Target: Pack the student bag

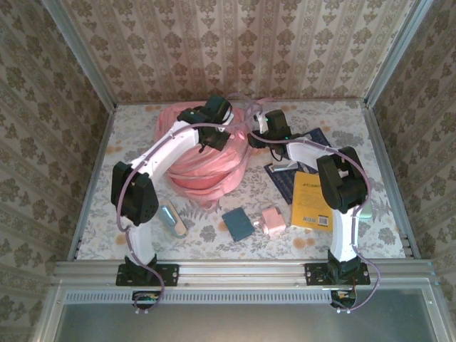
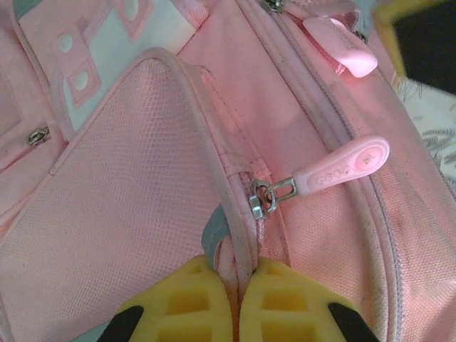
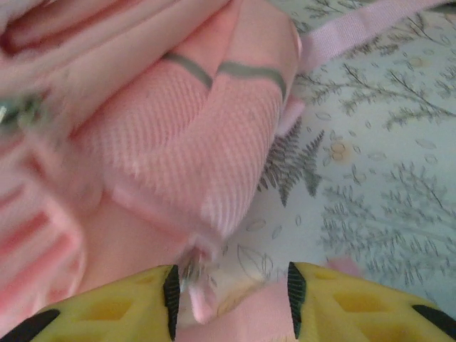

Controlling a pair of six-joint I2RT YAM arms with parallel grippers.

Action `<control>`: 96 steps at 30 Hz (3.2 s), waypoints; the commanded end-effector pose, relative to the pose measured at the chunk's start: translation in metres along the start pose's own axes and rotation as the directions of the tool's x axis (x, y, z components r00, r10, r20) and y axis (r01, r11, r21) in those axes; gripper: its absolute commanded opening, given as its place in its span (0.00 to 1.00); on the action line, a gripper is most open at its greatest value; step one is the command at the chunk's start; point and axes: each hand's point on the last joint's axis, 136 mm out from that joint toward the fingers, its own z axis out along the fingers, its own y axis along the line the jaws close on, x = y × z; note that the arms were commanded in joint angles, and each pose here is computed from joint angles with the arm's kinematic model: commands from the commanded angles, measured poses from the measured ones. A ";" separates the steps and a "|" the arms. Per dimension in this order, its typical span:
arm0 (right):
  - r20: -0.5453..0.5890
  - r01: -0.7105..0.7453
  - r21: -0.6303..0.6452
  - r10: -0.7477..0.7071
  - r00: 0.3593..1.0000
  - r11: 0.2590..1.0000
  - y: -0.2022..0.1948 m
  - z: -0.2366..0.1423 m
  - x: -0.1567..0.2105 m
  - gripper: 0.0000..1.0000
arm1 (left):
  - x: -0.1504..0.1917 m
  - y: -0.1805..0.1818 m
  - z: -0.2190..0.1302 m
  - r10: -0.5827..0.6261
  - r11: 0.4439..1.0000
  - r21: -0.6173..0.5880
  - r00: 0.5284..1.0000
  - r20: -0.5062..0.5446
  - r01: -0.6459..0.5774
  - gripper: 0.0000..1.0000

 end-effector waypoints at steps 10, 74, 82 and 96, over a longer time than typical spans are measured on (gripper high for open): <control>-0.043 -0.138 0.200 0.149 0.988 0.970 -0.010 -0.121 -0.008 0.47 | -0.081 0.013 0.029 -0.403 0.871 0.327 0.914 0.048 0.367 0.06; -0.487 -0.127 0.137 0.179 0.855 0.982 0.090 -0.222 0.207 1.00 | 0.099 -0.024 -0.049 -0.128 0.989 0.078 0.992 -0.001 0.127 0.70; -0.541 -0.040 0.084 0.079 0.837 0.996 0.109 -0.213 0.218 1.00 | 0.097 -0.024 -0.055 -0.127 0.989 0.085 0.992 0.018 0.125 0.70; -0.564 0.066 0.236 0.082 0.822 0.969 0.093 -0.185 0.234 0.82 | 0.097 -0.020 -0.053 -0.123 0.991 0.063 0.992 0.018 0.121 0.70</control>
